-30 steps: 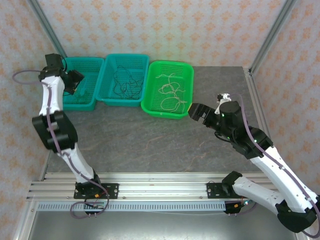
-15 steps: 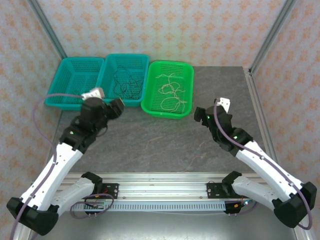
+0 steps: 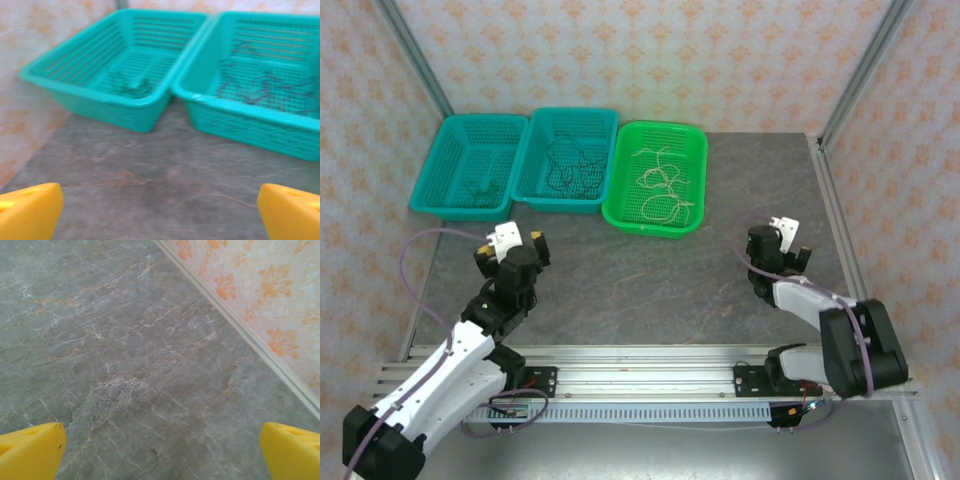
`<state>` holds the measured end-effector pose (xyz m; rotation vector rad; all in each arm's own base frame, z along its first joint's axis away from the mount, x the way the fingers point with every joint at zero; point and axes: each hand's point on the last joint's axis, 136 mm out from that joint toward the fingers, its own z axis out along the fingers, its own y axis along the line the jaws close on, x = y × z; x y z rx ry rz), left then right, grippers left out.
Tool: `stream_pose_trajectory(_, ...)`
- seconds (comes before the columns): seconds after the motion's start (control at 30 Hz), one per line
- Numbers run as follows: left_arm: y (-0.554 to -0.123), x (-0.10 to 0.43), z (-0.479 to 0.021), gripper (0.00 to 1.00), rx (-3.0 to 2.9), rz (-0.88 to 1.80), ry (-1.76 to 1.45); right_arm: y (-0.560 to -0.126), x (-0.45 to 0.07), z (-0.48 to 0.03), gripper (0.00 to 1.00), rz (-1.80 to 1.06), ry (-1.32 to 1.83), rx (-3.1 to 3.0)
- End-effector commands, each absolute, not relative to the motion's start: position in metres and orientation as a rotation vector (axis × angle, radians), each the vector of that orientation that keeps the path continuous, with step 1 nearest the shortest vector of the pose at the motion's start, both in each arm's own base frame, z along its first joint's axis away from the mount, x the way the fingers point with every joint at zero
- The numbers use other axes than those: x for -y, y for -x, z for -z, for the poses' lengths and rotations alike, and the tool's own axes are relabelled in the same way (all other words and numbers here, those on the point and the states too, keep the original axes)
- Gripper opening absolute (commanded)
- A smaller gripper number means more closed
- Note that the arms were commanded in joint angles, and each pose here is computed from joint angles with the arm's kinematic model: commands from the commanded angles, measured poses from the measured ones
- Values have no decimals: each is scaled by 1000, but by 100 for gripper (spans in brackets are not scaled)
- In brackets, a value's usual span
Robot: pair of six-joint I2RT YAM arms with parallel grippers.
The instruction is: Untangle the cables
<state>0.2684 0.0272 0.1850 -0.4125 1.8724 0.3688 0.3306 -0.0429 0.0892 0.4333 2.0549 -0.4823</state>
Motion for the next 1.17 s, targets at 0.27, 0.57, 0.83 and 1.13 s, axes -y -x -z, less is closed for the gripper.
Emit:
stream_pose_trajectory(0.27, -324, -52, -141, 100, -1801, -260, 380, -385, 47, -93, 99, 140, -400, -1863)
stream_pose_trajectory(0.57, -381, -41, -96, 98, -1917, -228, 275, -385, 46, -92, 99, 146, -398, -1889)
stream_pose_trajectory(0.83, -387, -40, -97, 100, -1934, -272, 262, -385, 46, -92, 99, 145, -397, -1887)
stream_pose_trajectory(1.13, -387, -39, -97, 100, -1938, -269, 261, -386, 41, -93, 99, 167, -368, -1895)
